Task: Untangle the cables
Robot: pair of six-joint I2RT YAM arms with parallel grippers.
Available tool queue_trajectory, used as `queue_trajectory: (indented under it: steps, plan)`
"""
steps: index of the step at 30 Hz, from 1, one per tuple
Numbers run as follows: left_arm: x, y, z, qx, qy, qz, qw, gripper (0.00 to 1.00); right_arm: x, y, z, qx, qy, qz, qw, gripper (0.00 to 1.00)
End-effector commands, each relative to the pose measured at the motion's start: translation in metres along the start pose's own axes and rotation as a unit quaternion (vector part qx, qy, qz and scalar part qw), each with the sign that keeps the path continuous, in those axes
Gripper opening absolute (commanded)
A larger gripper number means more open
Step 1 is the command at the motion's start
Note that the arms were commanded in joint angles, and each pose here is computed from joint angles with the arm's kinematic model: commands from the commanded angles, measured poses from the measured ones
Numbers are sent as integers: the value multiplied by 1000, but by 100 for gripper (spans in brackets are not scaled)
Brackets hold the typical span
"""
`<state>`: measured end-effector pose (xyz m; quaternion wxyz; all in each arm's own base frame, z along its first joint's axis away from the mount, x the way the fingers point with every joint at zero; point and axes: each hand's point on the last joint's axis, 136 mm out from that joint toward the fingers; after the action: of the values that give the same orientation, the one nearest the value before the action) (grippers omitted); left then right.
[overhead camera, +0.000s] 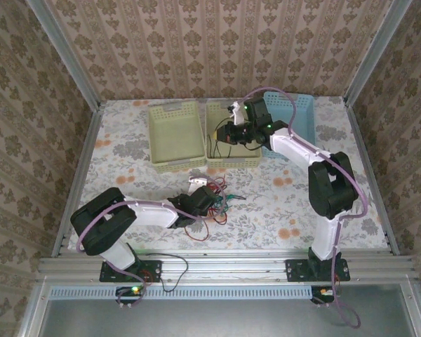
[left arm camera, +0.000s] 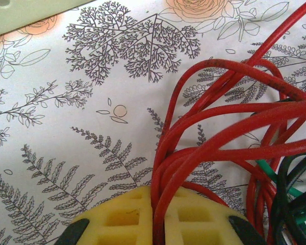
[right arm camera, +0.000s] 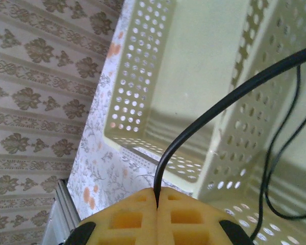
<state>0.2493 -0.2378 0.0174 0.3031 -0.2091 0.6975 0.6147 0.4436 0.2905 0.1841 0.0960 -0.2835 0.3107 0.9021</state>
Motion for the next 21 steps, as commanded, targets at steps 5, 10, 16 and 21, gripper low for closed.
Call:
queue_trajectory:
  steps: [5,10,16,21]
  plan:
    - [48,-6,41,-51,-34,72,996,9,-20,14,-72,120,-76,-45,989,0]
    - [41,-3,36,-38,-36,60,997,10,-17,3,-97,162,-93,-22,982,0]
    - [36,-3,33,-36,-38,56,997,10,11,-20,-107,183,-96,55,977,0]
    - [34,-3,31,-34,-41,54,997,10,42,-37,-106,197,-66,133,969,0]
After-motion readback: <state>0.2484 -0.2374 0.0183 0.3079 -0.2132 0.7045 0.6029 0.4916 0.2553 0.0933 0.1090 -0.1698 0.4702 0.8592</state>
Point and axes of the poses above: each hand's point on the last joint's axis, 136 mm out from that joint toward the fingers, its own y axis back along the fingers, its own z axis along the line the jaws close on, x = y × z, and after that the axes turned 8 degrees about y, right-handed
